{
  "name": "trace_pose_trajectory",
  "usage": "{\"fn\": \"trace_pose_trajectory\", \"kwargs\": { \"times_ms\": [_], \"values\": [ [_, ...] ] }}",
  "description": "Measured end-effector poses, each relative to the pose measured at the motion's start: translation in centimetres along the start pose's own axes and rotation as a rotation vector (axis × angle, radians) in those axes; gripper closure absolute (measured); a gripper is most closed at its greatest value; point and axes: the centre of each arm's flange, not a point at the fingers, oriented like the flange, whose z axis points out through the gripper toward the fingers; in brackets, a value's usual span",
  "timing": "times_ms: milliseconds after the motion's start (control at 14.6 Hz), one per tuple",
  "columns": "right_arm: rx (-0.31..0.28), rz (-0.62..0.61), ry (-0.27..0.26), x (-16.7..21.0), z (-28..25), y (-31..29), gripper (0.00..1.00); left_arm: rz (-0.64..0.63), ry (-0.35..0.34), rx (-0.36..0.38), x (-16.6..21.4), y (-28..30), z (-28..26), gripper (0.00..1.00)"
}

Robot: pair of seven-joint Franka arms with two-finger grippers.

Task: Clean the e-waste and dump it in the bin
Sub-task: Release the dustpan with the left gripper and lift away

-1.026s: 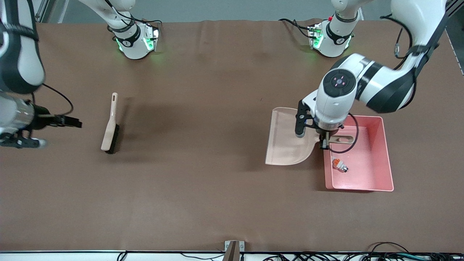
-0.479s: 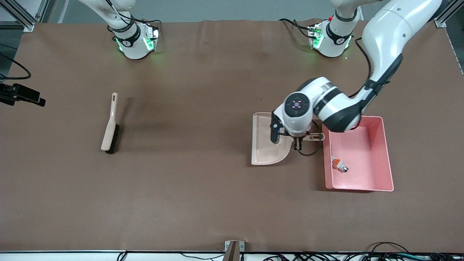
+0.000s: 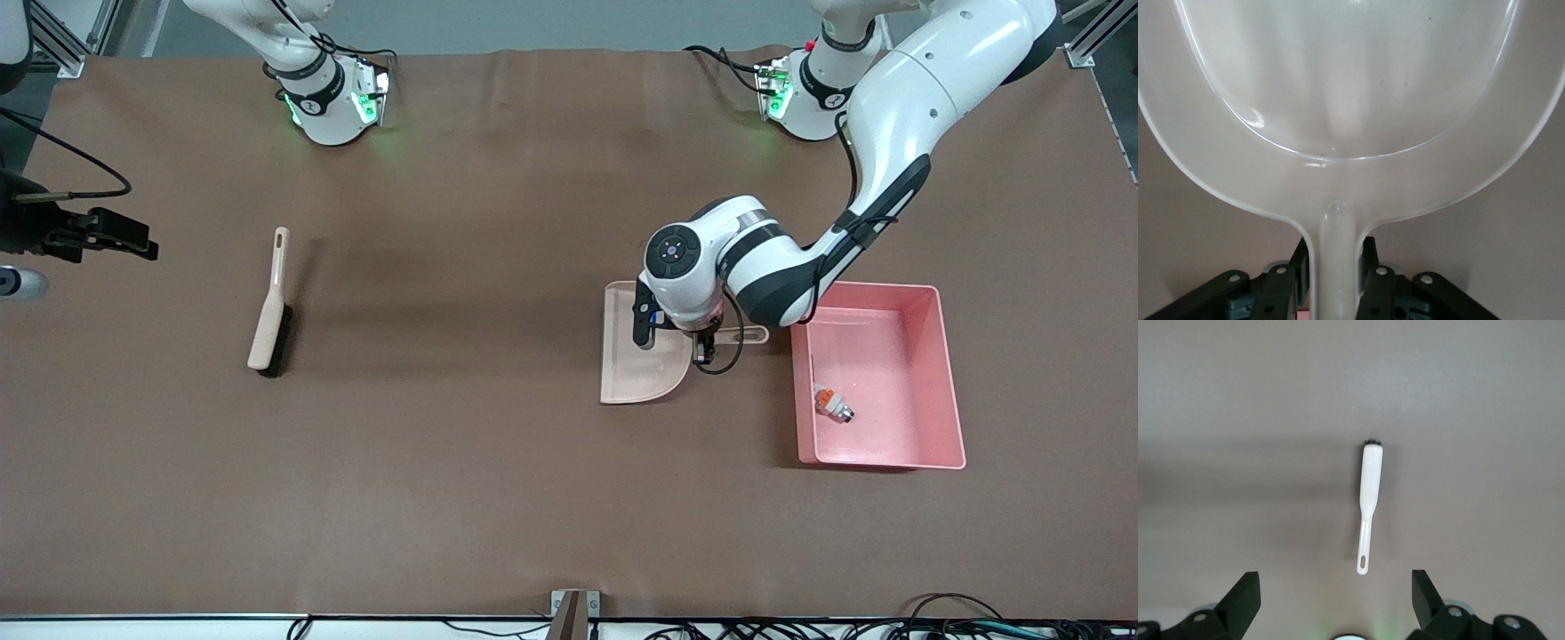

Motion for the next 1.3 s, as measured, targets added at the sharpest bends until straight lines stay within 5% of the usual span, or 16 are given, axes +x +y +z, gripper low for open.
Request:
{"fn": "trace_pose_trajectory", "kwargs": {
  "times_ms": [274, 752, 1026, 1299],
  "values": [
    [-0.003, 0.039, 0.055, -0.3, 1.3, 2.1, 0.00, -0.019, -0.001, 0.018, 0.9, 0.2, 0.4, 0.67],
    [-0.002, 0.046, 0.052, -1.8, 1.9, 2.5, 0.00, -0.016, -0.031, 0.034, 2.1, 0.5, 1.7, 0.67],
    [-0.003, 0.032, 0.049, -1.8, 2.0, 1.7, 0.00, -0.046, -0.032, 0.038, 2.2, 0.3, 1.7, 0.33],
    [-0.003, 0.027, 0.042, -1.8, 2.2, 1.4, 0.00, -0.203, -0.016, 0.049, 1.9, -0.5, 0.7, 0.00]
  ]
}}
